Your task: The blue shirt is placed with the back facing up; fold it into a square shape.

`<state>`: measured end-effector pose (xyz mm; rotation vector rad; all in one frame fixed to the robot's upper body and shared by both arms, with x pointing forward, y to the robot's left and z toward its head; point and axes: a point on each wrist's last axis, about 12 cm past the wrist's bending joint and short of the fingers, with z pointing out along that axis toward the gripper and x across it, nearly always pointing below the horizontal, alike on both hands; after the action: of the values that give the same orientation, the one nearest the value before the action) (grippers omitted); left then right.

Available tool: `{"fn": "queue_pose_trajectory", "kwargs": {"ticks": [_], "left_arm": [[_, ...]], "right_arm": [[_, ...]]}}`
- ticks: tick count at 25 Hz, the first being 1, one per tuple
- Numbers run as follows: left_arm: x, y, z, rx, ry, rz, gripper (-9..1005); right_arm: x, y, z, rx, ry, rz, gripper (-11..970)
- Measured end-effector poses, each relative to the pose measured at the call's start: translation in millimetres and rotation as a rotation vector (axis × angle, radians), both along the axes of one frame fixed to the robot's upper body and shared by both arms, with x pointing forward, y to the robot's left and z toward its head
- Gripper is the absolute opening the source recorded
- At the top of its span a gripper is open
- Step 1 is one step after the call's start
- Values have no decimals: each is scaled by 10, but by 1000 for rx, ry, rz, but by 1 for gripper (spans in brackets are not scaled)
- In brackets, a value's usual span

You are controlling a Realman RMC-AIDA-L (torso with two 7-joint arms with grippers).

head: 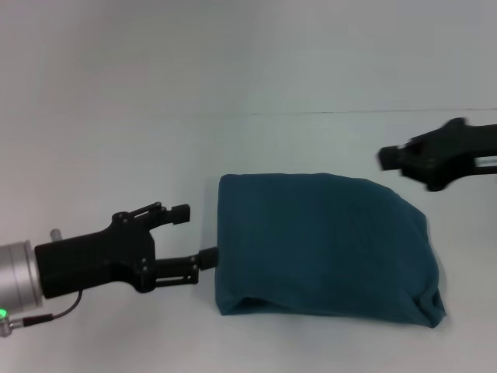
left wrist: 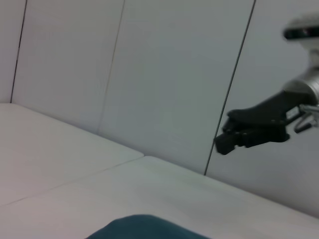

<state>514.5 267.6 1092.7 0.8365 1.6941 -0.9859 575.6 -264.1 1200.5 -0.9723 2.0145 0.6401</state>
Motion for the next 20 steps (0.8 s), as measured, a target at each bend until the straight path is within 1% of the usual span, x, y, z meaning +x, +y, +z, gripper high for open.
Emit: {"fn": "queue_pose_trajectory", "kwargs": {"ticks": [3,6,9,11,13,17,20], "left_arm": [[-50,42,-58,0,-11,16,925],[-66,59,-82,-7,-11,26,923],[-70,67,-87,-9,-7,30,921],[-67,78,-88,-8,-5,37,919],[-63,91,-89,-8,-6,45,918],[-49,95,-89,-3,-7,54,915],[-35,89,-82,-2,-10,52,913]], "right_arm": [[137,202,-142,-31,-28,32,0],[197,323,-476,-11,-88,77,0],[187,325,-787,1,-132,88,0],[127,291,-994,24,-159,87,0],[50,239,-1149,53,-206,81,0],[-90,161,-1381,79,-280,62,0],[-151,175,-1527,53,-279,61,0]]}}
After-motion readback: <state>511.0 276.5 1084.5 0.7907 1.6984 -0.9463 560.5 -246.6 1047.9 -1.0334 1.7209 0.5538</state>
